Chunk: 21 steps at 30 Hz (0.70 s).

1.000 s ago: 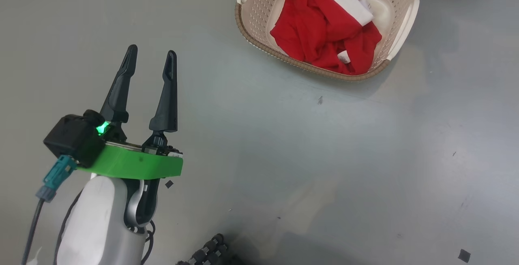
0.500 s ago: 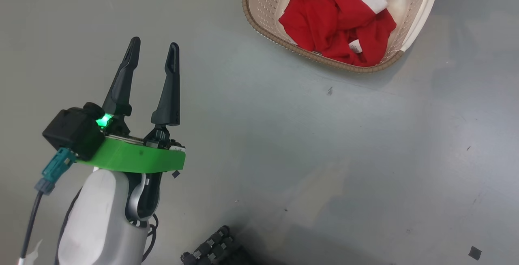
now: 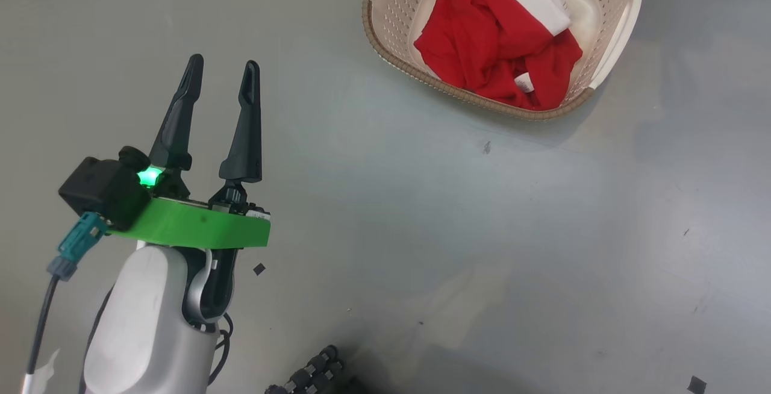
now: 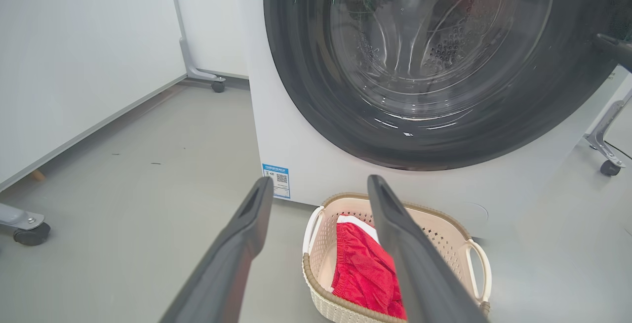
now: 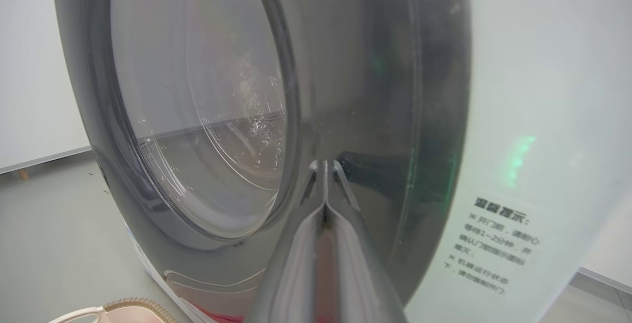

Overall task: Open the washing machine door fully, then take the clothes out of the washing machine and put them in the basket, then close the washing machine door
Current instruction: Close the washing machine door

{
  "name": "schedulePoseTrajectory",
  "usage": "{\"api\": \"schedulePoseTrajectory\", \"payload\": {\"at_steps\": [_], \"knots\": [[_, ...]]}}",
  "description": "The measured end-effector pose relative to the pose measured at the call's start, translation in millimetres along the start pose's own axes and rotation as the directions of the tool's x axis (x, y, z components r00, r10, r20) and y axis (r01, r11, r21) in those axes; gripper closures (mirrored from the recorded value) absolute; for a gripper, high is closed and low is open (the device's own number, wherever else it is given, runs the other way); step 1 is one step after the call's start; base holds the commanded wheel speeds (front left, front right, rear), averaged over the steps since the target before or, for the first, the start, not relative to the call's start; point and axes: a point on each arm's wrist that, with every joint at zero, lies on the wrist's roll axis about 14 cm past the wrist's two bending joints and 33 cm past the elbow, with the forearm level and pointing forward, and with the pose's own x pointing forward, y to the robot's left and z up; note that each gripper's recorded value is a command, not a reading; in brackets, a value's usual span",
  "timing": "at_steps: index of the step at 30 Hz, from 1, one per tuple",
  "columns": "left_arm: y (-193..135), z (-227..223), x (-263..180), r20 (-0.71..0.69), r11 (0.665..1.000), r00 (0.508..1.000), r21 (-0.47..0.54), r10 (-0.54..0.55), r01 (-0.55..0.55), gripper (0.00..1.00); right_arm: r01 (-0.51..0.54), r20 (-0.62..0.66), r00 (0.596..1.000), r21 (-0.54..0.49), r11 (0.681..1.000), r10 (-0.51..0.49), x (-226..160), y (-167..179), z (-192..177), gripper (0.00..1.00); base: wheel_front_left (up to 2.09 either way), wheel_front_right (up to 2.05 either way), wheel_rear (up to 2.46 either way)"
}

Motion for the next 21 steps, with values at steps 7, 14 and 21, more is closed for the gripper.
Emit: {"api": "schedulePoseTrajectory", "payload": {"at_steps": [7,14,21], "knots": [[2.4,20.2,-4.2,0.048,1.000,0.999,0.002,0.007,-0.007,0.00,-0.008,-0.056,0.998,0.020,1.000,0.010,-26.3,12.1,-10.4,1.00,0.00,0.00,0.00],[-0.6,42.4,-13.3,0.104,1.000,0.995,0.017,-0.002,0.000,0.00,-0.018,-0.083,0.996,0.074,0.997,0.024,-58.7,37.1,2.7,1.00,0.00,0.00,0.00],[-11.6,39.8,-25.5,0.092,0.999,0.995,0.010,-0.040,0.039,0.00,0.025,-0.135,0.991,0.101,0.995,-0.011,-101.7,39.5,9.1,1.00,0.00,0.00,0.00]]}}
